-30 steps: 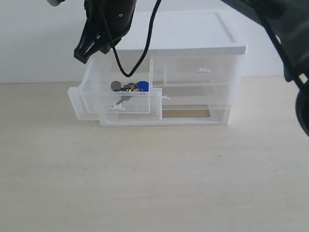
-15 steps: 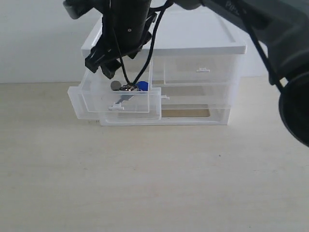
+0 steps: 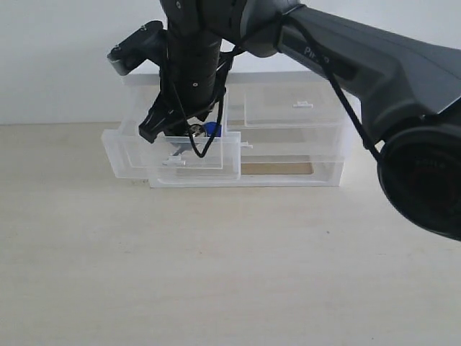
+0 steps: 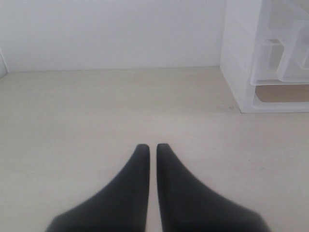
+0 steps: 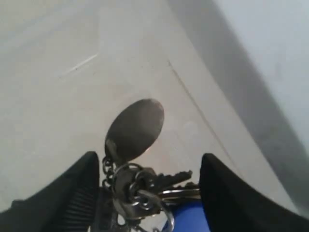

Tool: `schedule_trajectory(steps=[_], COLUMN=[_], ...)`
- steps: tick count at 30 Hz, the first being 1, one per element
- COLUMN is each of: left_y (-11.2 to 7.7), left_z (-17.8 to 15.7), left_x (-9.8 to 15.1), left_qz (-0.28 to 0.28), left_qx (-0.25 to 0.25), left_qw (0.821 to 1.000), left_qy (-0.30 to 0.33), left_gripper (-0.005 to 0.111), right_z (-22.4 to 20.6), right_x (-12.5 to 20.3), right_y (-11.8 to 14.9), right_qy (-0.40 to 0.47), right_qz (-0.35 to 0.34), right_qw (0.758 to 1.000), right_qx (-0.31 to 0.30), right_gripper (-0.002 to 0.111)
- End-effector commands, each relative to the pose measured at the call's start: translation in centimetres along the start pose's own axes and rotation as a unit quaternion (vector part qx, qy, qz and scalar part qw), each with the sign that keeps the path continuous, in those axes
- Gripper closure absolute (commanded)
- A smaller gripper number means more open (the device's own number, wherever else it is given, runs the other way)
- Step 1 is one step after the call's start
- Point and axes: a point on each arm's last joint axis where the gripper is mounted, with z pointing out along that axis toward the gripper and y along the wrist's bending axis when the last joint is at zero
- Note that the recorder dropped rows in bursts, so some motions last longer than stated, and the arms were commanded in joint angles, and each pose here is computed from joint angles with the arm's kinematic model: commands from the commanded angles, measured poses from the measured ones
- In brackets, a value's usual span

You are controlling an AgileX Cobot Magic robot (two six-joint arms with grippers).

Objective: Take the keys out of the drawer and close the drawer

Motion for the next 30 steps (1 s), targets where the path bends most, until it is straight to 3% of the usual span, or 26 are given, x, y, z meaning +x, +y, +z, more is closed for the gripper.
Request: schedule_trajectory(steps=[1,3,4,30], left_y=[0.0,0.0,0.0,0.0], left_z=[0.0,0.0,0.0,0.0], left_x=[0.1,0.1,0.1,0.1], left_qz=[0.000,0.000,0.000,0.000], left_qx=[-0.001,-0.001,-0.001,-0.001], left_qw=[1.000,1.000,1.000,1.000], left_qy=[-0.002,-0.002,-0.002,-0.002], left_gripper=[0.102,0.102,0.102,0.102], right_z=[1.7,2.0,2.0,-5.6], right_x=[0.6,0.7,0.7,-0.3], right_y=[-1.0,-0.9,-0.9,-2.0], right_qy=[0.016,0.020,0.020,-0.050], right_qz=[-0.012,-0.031,-0.037,-0.028], right_qw=[1.000,0.999,0.999,0.998], right_qx=[0.011,0.009,0.009,0.030], right_gripper=[0.079,0.104,0.108,0.108])
